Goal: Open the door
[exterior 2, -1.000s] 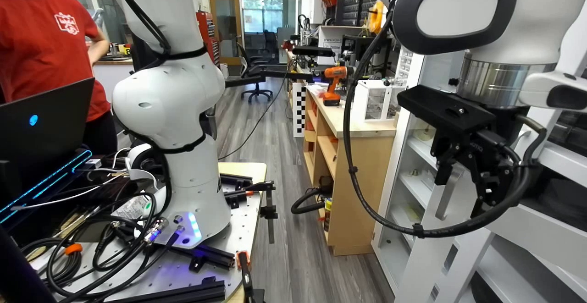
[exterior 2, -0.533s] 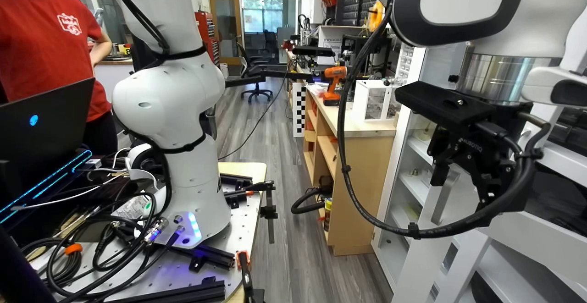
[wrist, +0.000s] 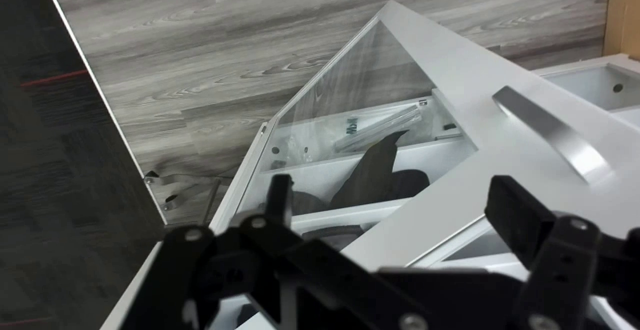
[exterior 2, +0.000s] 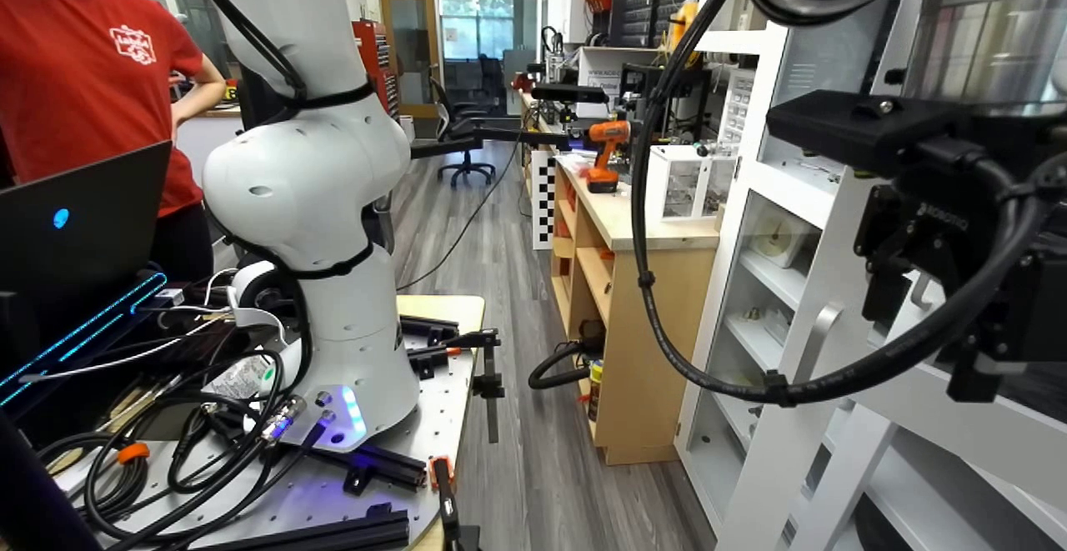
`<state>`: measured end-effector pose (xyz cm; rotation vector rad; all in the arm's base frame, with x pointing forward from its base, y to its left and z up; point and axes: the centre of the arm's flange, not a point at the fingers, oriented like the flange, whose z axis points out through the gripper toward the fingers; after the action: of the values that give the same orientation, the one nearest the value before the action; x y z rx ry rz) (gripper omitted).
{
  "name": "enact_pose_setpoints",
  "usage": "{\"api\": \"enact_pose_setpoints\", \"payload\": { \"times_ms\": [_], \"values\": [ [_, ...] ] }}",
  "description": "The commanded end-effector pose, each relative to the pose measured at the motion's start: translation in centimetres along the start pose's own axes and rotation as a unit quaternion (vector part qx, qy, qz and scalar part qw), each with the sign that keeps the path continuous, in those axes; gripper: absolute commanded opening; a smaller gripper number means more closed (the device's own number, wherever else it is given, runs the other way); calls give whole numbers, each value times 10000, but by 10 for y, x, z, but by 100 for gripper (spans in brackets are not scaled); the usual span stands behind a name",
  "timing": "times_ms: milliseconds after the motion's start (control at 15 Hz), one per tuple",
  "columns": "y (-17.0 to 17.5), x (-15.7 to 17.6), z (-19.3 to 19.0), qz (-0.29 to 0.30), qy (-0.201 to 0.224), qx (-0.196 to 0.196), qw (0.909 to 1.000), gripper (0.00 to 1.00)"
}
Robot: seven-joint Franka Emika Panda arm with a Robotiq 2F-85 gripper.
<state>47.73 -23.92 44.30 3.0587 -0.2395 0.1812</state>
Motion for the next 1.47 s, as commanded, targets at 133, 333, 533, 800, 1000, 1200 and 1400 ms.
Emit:
{"api": "enact_pose_setpoints", "payload": {
  "times_ms": [133, 333, 533, 800, 1000, 1200, 1400],
  "values": [
    [13, 8, -25, 769, 216, -136, 9967, 100],
    [14, 9, -28, 931, 220, -131, 9953, 100],
    [14, 9, -29, 919, 179, -102, 9956, 100],
    [16, 9, -30, 882, 85, -203, 9959, 100],
    [12, 10, -21, 772, 198, -98, 9968, 100],
    [11, 10, -19, 765, 180, -97, 9969, 100],
    [11, 10, -19, 765, 180, -97, 9969, 100]
  ]
}}
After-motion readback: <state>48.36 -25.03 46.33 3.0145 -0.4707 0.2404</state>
